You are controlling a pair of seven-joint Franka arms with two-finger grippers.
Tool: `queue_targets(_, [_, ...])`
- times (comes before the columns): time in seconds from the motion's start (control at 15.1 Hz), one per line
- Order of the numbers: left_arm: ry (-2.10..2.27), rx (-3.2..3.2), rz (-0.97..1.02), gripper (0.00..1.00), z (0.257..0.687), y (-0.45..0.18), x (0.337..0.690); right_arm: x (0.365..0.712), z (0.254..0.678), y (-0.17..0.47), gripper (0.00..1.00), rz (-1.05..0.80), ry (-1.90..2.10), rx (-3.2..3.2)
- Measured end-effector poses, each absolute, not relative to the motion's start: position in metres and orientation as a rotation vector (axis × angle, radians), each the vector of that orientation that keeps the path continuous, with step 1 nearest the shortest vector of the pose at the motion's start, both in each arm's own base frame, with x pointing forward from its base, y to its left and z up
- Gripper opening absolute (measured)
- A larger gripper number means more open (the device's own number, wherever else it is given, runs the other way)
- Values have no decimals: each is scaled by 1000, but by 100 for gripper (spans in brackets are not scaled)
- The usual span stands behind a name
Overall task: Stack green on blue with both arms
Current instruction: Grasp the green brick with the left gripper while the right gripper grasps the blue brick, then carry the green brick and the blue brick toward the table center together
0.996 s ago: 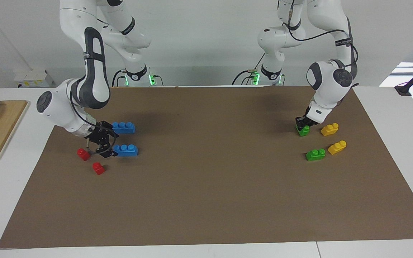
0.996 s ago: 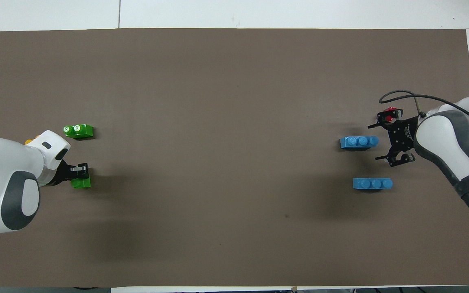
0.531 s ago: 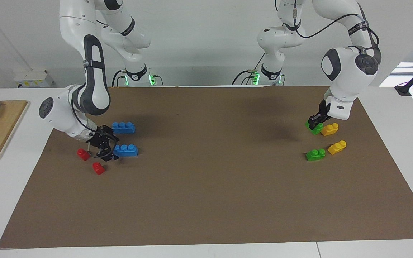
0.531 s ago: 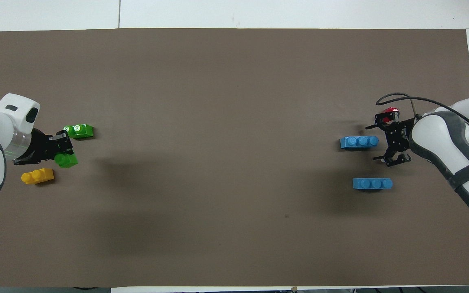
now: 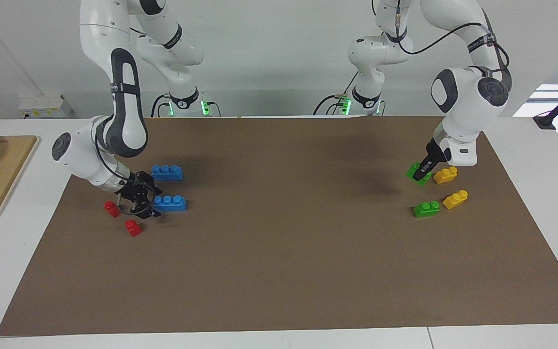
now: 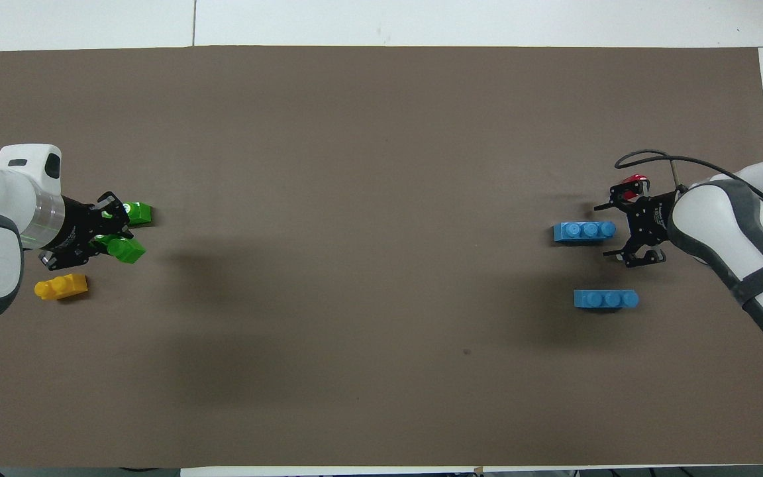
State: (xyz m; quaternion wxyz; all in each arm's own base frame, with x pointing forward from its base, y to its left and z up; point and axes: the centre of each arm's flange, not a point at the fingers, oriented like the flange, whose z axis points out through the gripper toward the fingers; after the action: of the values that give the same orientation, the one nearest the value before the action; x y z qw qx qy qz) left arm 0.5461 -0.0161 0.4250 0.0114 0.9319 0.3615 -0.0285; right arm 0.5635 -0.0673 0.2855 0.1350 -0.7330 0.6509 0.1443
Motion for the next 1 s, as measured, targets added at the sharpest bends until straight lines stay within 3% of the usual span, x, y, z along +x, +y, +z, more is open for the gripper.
queue_targets(0.07, [1155, 2895, -84, 34, 427, -17, 547, 564, 286, -67, 88, 420, 1888, -2111])
queue_targets(0.13, [1172, 2887, -79, 34, 429, -18, 548, 564, 286, -67, 76, 419, 1890, -2105])
queue_targets(0.2, [1180, 2882, -74, 34, 430, -20, 549, 564, 286, -67, 70, 417, 1890, -2102])
queue_targets(0.33, [1196, 2872, -73, 34, 431, -25, 549, 565, 286, -67, 66, 413, 1890, -2102])
queue_targets(0.4, [1216, 2857, -77, 34, 431, -27, 549, 565, 286, -67, 53, 410, 1890, -2101])
queue_targets(0.53, [1258, 2825, -84, 34, 432, -30, 549, 565, 287, -67, 49, 404, 1889, -2102])
queue_targets(0.66, [1303, 2797, -79, 34, 435, -31, 551, 567, 288, -67, 34, 384, 1869, -2116])
queue_targets(1.0, [1428, 2710, -65, 34, 444, -34, 560, 589, 311, -55, 35, 308, 1789, -2151])
